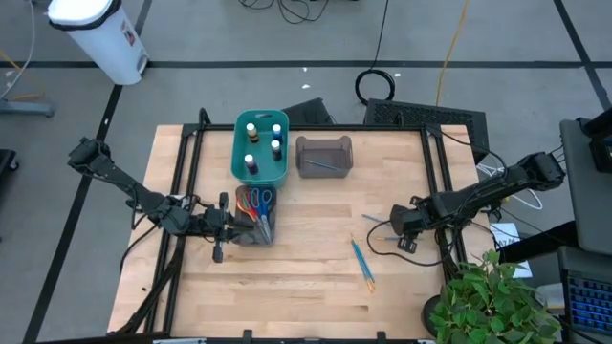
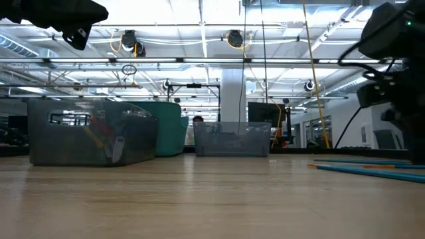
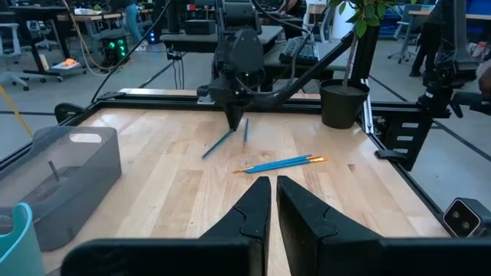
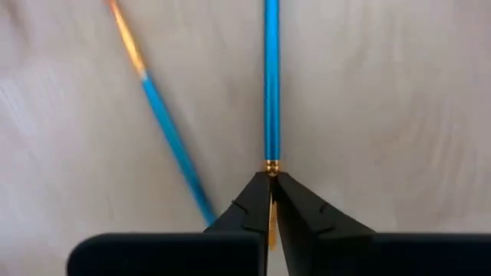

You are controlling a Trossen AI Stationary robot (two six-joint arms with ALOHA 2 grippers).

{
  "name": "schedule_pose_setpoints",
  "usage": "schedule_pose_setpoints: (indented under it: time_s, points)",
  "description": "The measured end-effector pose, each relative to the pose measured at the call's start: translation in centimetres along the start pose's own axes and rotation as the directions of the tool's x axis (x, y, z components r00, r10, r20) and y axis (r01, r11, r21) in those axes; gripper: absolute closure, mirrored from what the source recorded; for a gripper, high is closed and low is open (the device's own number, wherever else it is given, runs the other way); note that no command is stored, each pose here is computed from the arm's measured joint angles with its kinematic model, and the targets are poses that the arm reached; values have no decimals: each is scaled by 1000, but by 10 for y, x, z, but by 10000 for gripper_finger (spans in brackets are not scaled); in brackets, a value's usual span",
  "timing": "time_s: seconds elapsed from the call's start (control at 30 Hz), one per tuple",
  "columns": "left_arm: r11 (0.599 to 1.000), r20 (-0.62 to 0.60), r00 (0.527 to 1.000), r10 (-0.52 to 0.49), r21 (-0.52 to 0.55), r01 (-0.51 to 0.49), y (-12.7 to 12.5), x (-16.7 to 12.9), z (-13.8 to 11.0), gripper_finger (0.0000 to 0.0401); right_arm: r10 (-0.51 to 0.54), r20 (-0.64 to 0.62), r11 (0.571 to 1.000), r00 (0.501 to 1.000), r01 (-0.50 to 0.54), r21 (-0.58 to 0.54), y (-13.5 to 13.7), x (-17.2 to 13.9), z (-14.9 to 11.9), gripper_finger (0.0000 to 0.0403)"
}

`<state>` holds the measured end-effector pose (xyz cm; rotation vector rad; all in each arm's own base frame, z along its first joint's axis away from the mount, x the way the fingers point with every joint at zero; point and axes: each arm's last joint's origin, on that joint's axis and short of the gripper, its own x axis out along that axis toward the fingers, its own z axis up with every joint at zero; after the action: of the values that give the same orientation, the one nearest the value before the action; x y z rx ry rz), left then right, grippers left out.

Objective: Pick & Place Paint Supplies
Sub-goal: Put the blue paintbrush into the top black bin

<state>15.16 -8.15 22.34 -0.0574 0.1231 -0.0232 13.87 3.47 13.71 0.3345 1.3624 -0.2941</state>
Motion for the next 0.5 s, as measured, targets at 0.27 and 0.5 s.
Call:
schedule_pose_setpoints:
  time_s: [0.27, 0.5]
  points:
    - [1000, 0, 1000, 0, 0, 0, 0, 0, 0, 368, 49, 276, 995, 960, -23, -95, 16, -15, 29, 403]
    - [1000, 0, 1000, 0, 0, 0, 0, 0, 0, 368, 222, 563, 968, 796, -114, -221, 30, -34, 61, 402]
